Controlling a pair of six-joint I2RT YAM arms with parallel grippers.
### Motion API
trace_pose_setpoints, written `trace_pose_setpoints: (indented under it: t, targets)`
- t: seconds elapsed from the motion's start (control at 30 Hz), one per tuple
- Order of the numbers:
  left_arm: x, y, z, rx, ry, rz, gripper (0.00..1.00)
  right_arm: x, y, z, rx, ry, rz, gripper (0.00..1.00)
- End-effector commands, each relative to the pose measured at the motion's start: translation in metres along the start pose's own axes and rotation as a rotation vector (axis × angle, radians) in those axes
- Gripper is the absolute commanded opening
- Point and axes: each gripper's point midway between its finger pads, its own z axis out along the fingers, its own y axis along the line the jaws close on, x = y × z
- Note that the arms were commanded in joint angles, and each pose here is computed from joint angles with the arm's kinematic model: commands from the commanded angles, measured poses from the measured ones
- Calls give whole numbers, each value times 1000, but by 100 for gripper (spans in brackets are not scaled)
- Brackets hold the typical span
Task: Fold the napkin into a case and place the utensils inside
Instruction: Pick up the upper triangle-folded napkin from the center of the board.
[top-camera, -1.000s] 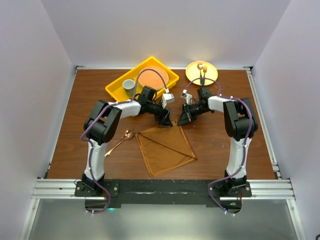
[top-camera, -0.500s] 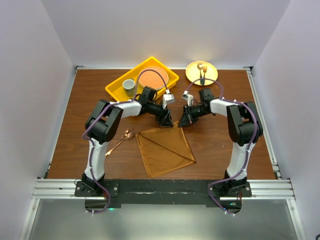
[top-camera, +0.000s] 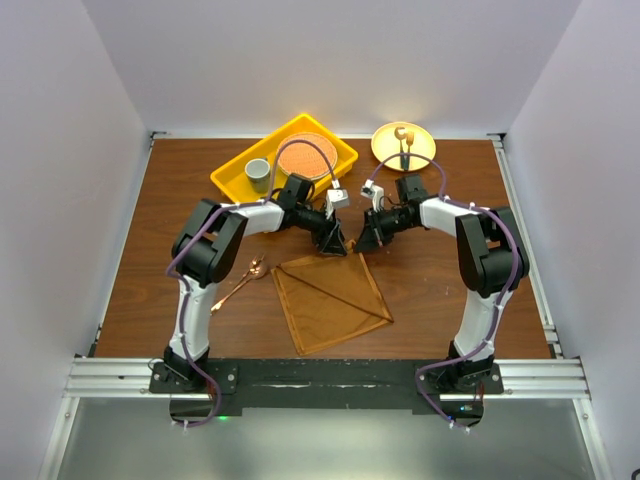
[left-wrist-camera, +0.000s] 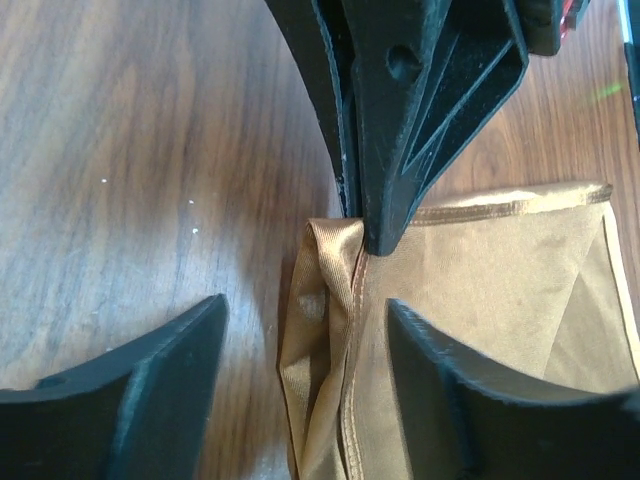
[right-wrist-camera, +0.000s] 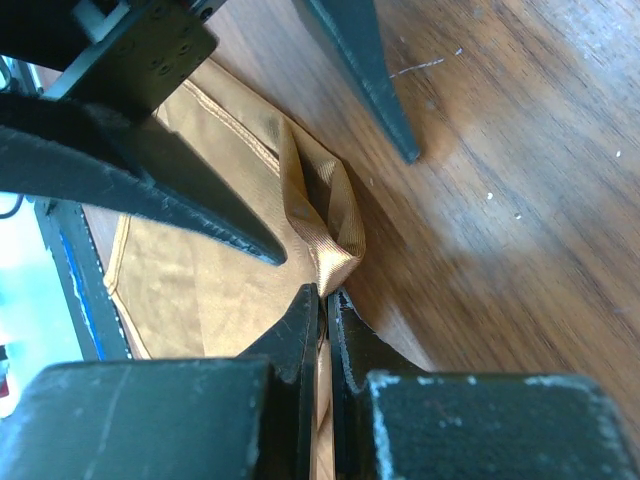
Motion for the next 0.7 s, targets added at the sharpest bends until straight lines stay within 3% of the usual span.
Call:
trace_pose_setpoints:
  t: [0.0,0.13,0.47,0.5,0.6,0.63,0.67]
  targets:
    - [-10,-5,1,52,-31,44,62,-15,14,-9,-12,-41,-114,0]
    - [-11,-7,1,67,-34,52,40,-17,13,-10,-9,-47,-122,0]
    - [-13,-5,1,57,-38,64,14,-19,16,-12,-9,-56,-140,0]
    - [-12,-5,2,57,-38,61,14,-20,16,-12,-7,-57,-142,0]
    - [-13,-6,2,66,-41,57,35,-20,16,-11,-11,-60,-151,0]
    - [-12,-7,2,68,-41,54,49,-19,17,-12,-13,-57,-149,0]
    - [-12,-6,3,69,-42,52,53,-18,17,-12,-17,-54,-156,0]
